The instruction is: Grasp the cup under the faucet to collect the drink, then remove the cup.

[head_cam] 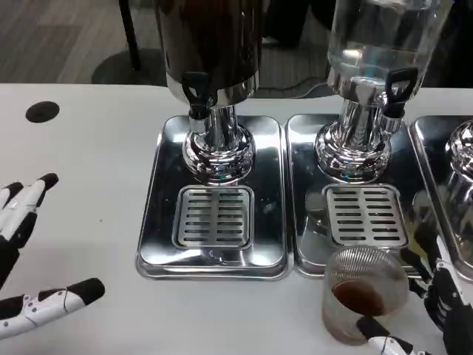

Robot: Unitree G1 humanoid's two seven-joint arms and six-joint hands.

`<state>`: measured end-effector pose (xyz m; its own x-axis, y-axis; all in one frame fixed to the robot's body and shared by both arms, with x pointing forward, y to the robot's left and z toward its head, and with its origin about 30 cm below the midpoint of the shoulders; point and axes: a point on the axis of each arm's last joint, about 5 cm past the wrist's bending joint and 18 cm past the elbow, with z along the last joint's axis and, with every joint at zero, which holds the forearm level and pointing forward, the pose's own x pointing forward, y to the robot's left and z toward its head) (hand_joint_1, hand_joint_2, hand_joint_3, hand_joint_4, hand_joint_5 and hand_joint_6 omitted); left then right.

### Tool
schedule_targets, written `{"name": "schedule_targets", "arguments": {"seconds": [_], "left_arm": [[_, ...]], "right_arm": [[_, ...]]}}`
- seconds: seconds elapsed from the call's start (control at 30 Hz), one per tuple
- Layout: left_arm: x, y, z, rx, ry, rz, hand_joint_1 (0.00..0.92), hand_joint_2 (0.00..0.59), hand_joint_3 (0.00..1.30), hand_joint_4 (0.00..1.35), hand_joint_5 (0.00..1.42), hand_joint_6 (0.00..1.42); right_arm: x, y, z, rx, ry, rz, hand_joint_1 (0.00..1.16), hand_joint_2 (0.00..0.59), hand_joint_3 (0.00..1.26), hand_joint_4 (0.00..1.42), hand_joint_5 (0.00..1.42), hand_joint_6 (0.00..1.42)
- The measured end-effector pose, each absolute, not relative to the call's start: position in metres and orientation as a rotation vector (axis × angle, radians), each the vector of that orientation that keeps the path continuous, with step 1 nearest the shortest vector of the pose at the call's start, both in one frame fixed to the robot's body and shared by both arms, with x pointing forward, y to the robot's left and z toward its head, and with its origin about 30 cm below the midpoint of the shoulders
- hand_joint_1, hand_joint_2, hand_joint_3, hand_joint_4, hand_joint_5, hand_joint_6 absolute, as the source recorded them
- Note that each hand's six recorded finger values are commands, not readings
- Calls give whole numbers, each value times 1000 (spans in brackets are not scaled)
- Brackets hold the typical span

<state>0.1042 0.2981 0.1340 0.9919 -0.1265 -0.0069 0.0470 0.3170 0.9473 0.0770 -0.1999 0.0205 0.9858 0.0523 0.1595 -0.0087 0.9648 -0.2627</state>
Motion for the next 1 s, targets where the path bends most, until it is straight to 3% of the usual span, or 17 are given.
{"name": "schedule_targets", "arguments": {"seconds": [0.4, 0.67, 0.87, 1.0], "left_arm": [[104, 298, 134, 1248, -71, -116, 0, 37, 0, 0, 0, 0], [104, 297, 132, 1257, -66, -122, 0, 37, 0, 0, 0, 0], [103, 299, 129, 1252, -48, -118, 0, 37, 0, 0, 0, 0], [101, 299, 127, 1245, -46, -112, 0, 37, 0, 0, 0, 0]], "right_arm": [[74, -202, 21, -252, -163, 20, 835, 181, 0, 0, 85, 225], [73, -209, 30, -248, -207, -6, 827, 192, 0, 0, 98, 236], [74, -220, 36, -255, -211, -47, 763, 266, 55, 43, 133, 242], [77, -226, 38, -257, -199, -82, 698, 350, 109, 109, 153, 221]]}}
